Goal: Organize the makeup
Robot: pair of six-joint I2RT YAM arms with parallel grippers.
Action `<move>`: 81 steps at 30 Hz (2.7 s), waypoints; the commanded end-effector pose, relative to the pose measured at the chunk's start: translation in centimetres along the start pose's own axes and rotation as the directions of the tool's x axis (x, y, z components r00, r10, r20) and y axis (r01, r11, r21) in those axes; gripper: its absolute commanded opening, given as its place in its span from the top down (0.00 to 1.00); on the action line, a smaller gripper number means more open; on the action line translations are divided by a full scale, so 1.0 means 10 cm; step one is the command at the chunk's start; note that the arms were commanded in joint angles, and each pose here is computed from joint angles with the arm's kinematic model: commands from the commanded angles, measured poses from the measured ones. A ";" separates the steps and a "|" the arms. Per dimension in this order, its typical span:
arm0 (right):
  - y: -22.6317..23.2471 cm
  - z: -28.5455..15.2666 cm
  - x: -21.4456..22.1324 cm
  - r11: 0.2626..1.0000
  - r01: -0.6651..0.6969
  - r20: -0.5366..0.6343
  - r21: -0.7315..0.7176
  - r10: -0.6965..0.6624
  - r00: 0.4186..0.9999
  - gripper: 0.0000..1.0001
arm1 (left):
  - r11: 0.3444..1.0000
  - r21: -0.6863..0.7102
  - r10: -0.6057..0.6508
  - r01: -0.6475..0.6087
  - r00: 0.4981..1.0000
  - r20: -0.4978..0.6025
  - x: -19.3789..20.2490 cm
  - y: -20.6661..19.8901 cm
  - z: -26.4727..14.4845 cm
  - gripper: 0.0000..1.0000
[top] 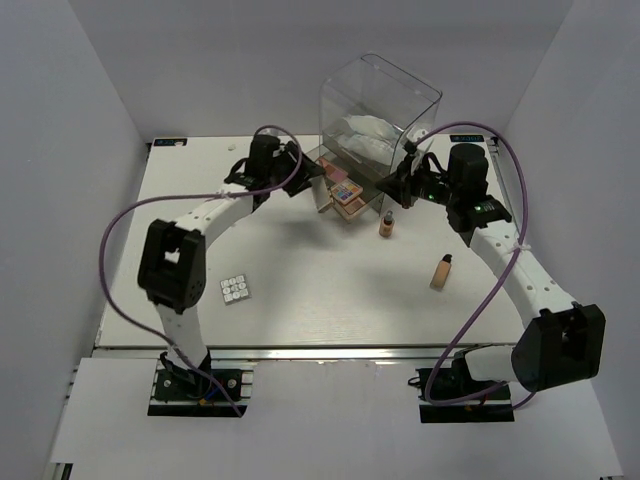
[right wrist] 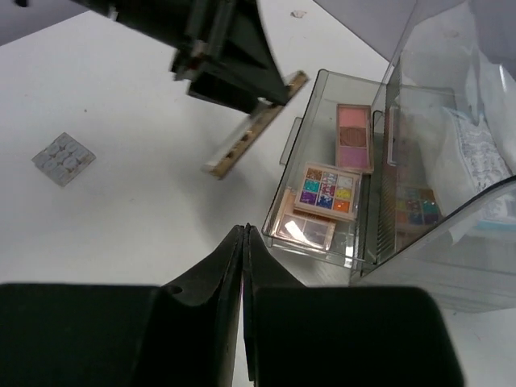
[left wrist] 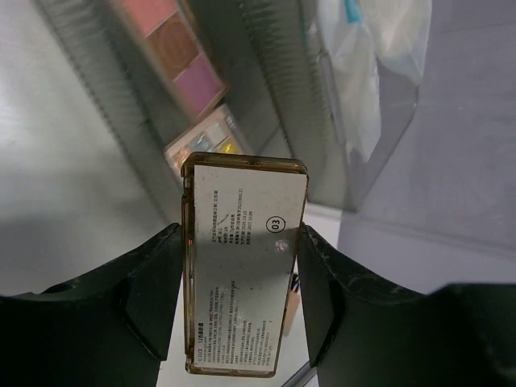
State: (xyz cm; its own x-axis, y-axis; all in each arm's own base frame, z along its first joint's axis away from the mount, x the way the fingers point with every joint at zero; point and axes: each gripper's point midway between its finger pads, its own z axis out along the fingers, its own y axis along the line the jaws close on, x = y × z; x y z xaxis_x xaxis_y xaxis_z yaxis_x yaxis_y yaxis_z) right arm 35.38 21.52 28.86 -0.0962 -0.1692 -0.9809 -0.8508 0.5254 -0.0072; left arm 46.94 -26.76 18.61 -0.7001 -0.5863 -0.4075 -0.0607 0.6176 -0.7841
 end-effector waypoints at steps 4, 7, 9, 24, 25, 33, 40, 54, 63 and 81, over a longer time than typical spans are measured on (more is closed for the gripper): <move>0.06 -0.15 -0.07 1.000 0.010 0.046 0.018 -0.011 0.999 0.92 | 0.996 0.054 -0.073 0.072 0.997 0.033 -0.28 -0.44 0.50 0.85; 0.08 -0.19 -0.05 1.000 0.005 0.048 0.020 -0.006 0.999 0.92 | 0.997 0.032 -0.074 0.072 0.995 0.066 -0.42 -0.55 0.60 0.62; 0.09 -0.20 -0.02 1.000 0.000 0.047 0.016 -0.001 0.999 0.92 | 0.997 0.008 -0.083 0.083 0.994 0.071 -0.45 -0.53 0.72 0.48; 0.15 -0.21 0.01 1.000 0.007 0.045 -0.013 -0.006 0.999 0.89 | 0.997 0.037 -0.068 0.065 0.994 0.086 -0.58 -0.73 0.66 0.02; 0.15 -0.21 0.00 1.000 0.014 0.044 -0.018 -0.013 0.999 0.88 | 0.998 0.036 -0.049 0.046 0.995 0.092 -0.59 -0.74 0.61 0.02; 0.29 -0.25 0.17 0.988 0.109 -0.007 -0.112 -0.110 0.994 0.50 | 0.986 -0.110 0.144 -0.122 0.964 0.226 -0.95 -0.41 -0.34 0.02; 0.31 -0.22 0.27 0.987 0.085 -0.028 -0.137 -0.089 0.996 0.48 | 0.918 -0.396 0.124 -0.035 0.972 0.202 -0.66 0.98 -1.36 0.03; 0.25 -0.11 0.49 0.990 0.018 -0.126 -0.140 -0.036 0.991 0.48 | 0.672 -0.730 0.093 -0.121 0.993 -0.079 0.55 2.47 -2.02 0.06; 0.23 -0.11 0.57 0.993 0.015 -0.144 -0.120 -0.033 0.989 0.47 | 0.709 -0.675 0.102 -0.202 0.977 -0.186 0.92 2.61 -1.81 0.03; 0.24 -0.13 0.59 0.993 0.018 -0.142 -0.114 -0.034 0.989 0.47 | 0.600 -0.740 0.138 -0.306 0.950 -0.281 1.12 2.99 -1.84 0.23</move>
State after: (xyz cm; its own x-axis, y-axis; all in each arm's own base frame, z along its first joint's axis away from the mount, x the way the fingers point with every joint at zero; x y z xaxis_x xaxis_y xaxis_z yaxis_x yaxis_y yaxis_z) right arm 32.19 20.62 22.17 -0.1823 -0.3107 -0.9329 -0.9025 0.4295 0.0333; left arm 26.16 -6.04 1.37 -0.8443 -0.3381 -0.4158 -0.3450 0.9366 -0.0610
